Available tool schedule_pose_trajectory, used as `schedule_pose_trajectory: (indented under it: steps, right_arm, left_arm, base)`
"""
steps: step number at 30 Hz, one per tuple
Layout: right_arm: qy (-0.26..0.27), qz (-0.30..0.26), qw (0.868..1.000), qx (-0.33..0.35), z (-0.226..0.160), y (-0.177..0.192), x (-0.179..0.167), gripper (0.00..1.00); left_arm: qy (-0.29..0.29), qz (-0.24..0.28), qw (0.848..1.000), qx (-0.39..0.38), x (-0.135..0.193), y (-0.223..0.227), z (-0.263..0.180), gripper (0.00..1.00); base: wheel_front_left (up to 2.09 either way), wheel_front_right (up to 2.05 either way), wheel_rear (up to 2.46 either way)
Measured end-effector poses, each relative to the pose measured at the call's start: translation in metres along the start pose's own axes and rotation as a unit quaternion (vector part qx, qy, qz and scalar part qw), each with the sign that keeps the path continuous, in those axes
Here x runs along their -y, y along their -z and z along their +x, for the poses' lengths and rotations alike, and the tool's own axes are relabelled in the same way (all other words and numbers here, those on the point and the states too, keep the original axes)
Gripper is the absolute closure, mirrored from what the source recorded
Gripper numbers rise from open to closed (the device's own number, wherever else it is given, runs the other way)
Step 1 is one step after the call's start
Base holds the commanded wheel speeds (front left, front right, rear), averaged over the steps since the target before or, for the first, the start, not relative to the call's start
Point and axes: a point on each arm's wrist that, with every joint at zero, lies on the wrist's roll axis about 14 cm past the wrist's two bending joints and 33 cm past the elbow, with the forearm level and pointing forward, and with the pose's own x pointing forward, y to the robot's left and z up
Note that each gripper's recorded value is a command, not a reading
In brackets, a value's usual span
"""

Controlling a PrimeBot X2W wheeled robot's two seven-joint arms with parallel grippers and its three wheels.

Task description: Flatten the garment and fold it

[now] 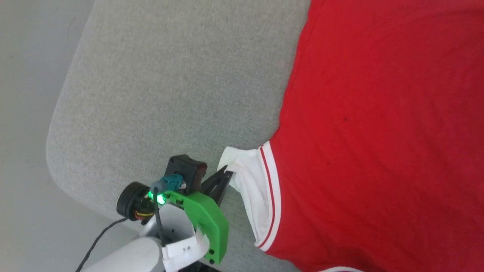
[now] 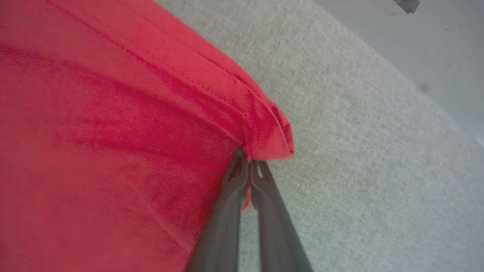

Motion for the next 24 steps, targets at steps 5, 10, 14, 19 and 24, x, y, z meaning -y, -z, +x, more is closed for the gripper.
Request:
schedule_pose_trajectory:
  steps: [5,10,14,19,24]
  right_arm:
    - [-0.006,-0.002,1.0,-0.015,-0.019,0.031,-0.003,1.0]
    - [-0.017,0.004,0.999,-0.029,-0.043,0.069,-0.008,1.0]
    - [-0.025,0.006,0.999,-0.04,-0.063,0.105,-0.013,1.0]
    - [-0.033,0.017,0.998,-0.05,-0.092,0.156,-0.014,1.0]
    - [-0.036,0.039,0.997,-0.048,-0.12,0.2,-0.014,1.0]
  left_arm:
    - [0.004,0.005,1.0,0.009,0.001,-0.005,-0.01,1.0]
    - [0.005,0.006,1.0,0.016,-0.001,-0.008,-0.021,1.0]
    - [0.007,0.007,1.0,0.023,0.001,-0.008,-0.029,1.0]
    - [0.018,0.007,0.999,0.029,0.007,-0.007,-0.037,1.0]
    - [0.037,0.01,0.999,0.035,0.018,-0.008,-0.04,1.0]
  base:
    - [0.0,0.0,0.0]
    - [0.0,0.0,0.0]
    - [0.0,0.0,0.0]
    - [0.0,0.0,0.0]
    - [0.0,0.0,0.0]
